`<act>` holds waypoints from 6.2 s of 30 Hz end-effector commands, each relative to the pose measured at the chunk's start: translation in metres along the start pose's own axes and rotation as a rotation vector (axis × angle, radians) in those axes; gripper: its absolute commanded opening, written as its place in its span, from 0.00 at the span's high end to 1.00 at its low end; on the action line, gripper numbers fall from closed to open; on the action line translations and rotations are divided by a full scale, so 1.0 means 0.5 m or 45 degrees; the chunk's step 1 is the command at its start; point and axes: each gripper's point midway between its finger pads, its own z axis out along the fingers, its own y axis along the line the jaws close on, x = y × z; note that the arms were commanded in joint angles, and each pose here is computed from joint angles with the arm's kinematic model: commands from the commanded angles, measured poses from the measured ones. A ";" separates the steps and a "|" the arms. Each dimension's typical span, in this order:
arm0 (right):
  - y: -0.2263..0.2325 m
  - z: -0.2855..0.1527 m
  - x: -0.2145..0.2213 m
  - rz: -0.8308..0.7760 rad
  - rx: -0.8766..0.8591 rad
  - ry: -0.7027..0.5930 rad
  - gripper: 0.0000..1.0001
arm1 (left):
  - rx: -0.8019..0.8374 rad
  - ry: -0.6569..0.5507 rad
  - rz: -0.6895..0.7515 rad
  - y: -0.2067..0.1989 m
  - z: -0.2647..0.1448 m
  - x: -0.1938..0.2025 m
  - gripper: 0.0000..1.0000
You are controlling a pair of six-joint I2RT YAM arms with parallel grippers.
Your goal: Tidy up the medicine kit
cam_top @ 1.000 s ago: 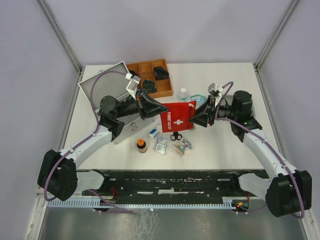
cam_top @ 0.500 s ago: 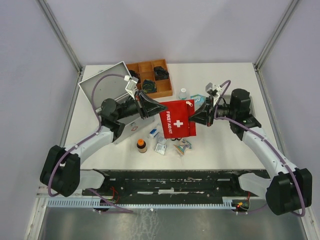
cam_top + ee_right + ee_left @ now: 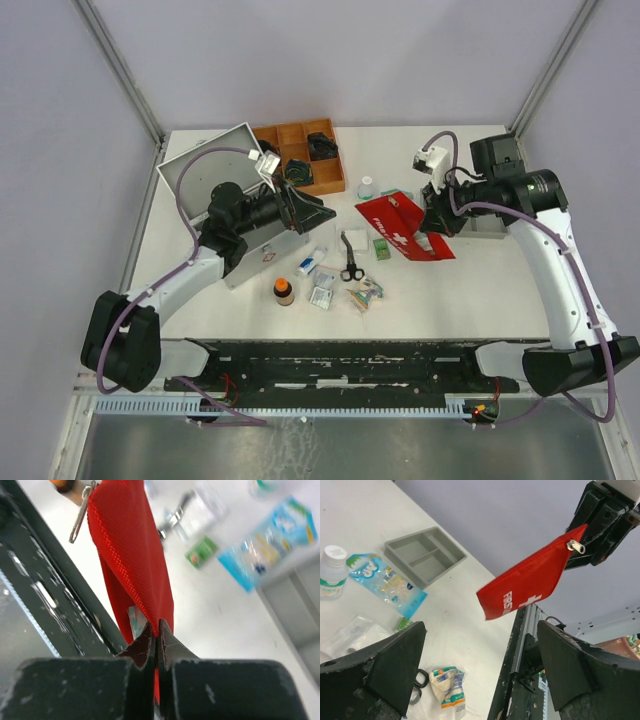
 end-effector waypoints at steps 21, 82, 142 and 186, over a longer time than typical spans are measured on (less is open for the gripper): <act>-0.158 0.041 0.308 0.314 0.449 0.801 0.97 | -0.088 0.023 0.223 0.004 -0.001 -0.018 0.01; -0.178 0.053 0.179 0.284 0.614 0.279 0.99 | -0.377 0.405 0.786 0.090 -0.036 0.044 0.01; -0.174 0.050 0.209 0.405 0.628 0.122 1.00 | 0.238 1.138 1.356 0.036 0.059 0.514 0.88; -0.128 0.078 0.104 0.435 0.519 -0.168 0.99 | 0.031 0.829 0.636 -0.147 0.274 0.281 0.97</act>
